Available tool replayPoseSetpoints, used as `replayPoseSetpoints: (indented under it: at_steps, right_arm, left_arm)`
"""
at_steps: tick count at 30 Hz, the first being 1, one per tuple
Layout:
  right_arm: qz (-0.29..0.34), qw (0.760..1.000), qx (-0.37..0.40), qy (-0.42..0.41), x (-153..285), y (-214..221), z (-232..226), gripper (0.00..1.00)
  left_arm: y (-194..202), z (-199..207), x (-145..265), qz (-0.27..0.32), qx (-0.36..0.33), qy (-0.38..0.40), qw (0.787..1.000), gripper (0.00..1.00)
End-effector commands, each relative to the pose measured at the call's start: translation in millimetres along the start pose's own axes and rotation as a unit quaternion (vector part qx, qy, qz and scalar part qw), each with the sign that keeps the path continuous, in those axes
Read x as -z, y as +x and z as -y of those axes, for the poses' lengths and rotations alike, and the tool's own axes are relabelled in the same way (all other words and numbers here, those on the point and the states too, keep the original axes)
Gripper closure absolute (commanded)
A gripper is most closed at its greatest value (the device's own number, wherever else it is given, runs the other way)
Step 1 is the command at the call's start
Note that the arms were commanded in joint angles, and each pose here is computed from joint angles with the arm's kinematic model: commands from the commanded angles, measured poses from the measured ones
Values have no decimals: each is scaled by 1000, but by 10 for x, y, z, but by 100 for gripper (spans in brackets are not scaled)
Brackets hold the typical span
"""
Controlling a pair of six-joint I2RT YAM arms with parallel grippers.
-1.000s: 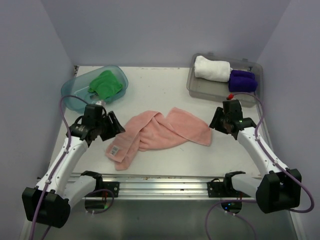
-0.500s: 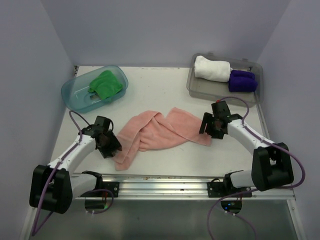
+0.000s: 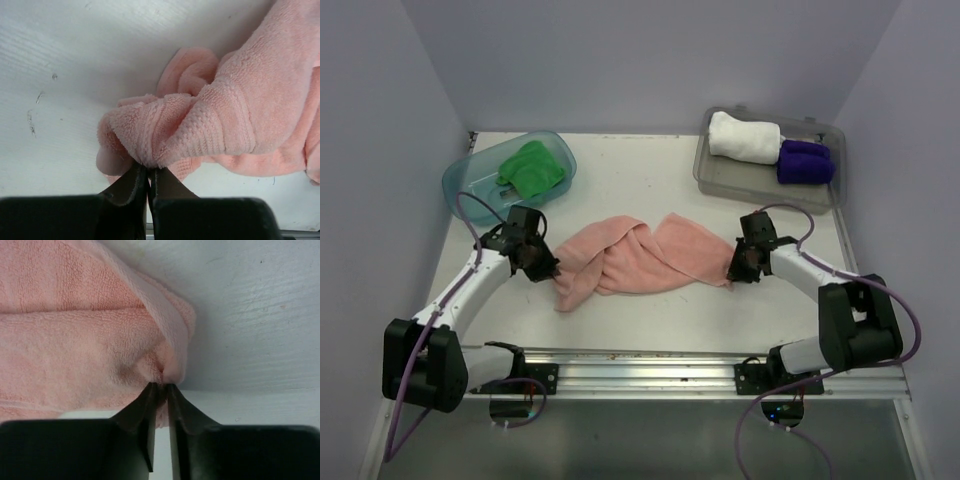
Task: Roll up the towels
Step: Flatten the towel
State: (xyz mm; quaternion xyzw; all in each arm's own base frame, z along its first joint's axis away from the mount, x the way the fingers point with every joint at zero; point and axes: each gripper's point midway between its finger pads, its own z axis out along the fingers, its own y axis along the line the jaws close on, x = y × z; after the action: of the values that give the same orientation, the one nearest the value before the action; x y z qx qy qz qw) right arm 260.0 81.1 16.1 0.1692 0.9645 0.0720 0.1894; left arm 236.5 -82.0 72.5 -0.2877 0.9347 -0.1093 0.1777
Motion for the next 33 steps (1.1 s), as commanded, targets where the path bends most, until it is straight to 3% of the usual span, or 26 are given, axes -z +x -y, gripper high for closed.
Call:
replayPoseSetpoints:
  at_steps: [1, 2, 7, 12, 15, 19, 22, 25, 27, 28, 29, 30, 31, 32, 33]
  right_arm:
    - [4, 1000, -8, 15, -132, 26, 50, 86]
    - [6, 1000, -5, 14, -127, 6, 45, 100]
    - [32, 999, -8, 2, 15, -208, -80, 100]
    - [111, 993, -14, -22, 449, -883, -341, 100]
    - [209, 975, -27, -72, 1171, -1675, -697, 100]
    - [306, 945, -40, -106, 2066, -2145, -836, 100]
    - [369, 921, -59, -111, 2569, -2142, -692, 100]
    - [392, 914, -78, -74, 2592, -1898, -362, 100]
    - [384, 919, -86, -39, 2444, -1687, -131, 100]
    - [359, 929, -92, 2, 2123, -1474, 77, 100]
    - [359, 928, -98, 9, 2083, -1333, 188, 100]
    - [336, 936, -98, 27, 1909, -1167, 293, 92]
    - [298, 948, -98, 48, 1611, -917, 415, 56]
    - [279, 953, -102, 59, 1506, -790, 484, 44]
    - [246, 961, -102, 80, 1337, -591, 592, 36]
  left_arm:
    - [-222, 179, 117, 33, -25, 21, 999, 100]
    - [-289, 243, 167, 40, -26, 27, 998, 100]
    - [-577, 402, 309, 67, -44, 40, 996, 100]
    - [-1151, 673, 600, 115, -55, 84, 988, 100]
    - [-1559, 849, 913, 148, -80, 116, 979, 100]
    - [-1971, 965, 1450, 210, -98, 139, 963, 100]
    - [-2076, 912, 1801, 259, -108, 133, 951, 100]
    - [-1965, 668, 1915, 276, -97, 112, 950, 100]
    - [-1774, 489, 1668, 249, -88, 95, 960, 100]
    - [-1685, 419, 1650, 248, -81, 93, 961, 88]
    - [-1512, 288, 1393, 217, -74, 81, 970, 73]
    - [-1411, 242, 1285, 203, -67, 81, 974, 55]
    - [-1308, 210, 1174, 187, -67, 86, 976, 35]
    - [-1118, 136, 965, 156, -65, 89, 982, 15]
    - [-1033, 98, 862, 139, -59, 88, 985, 12]
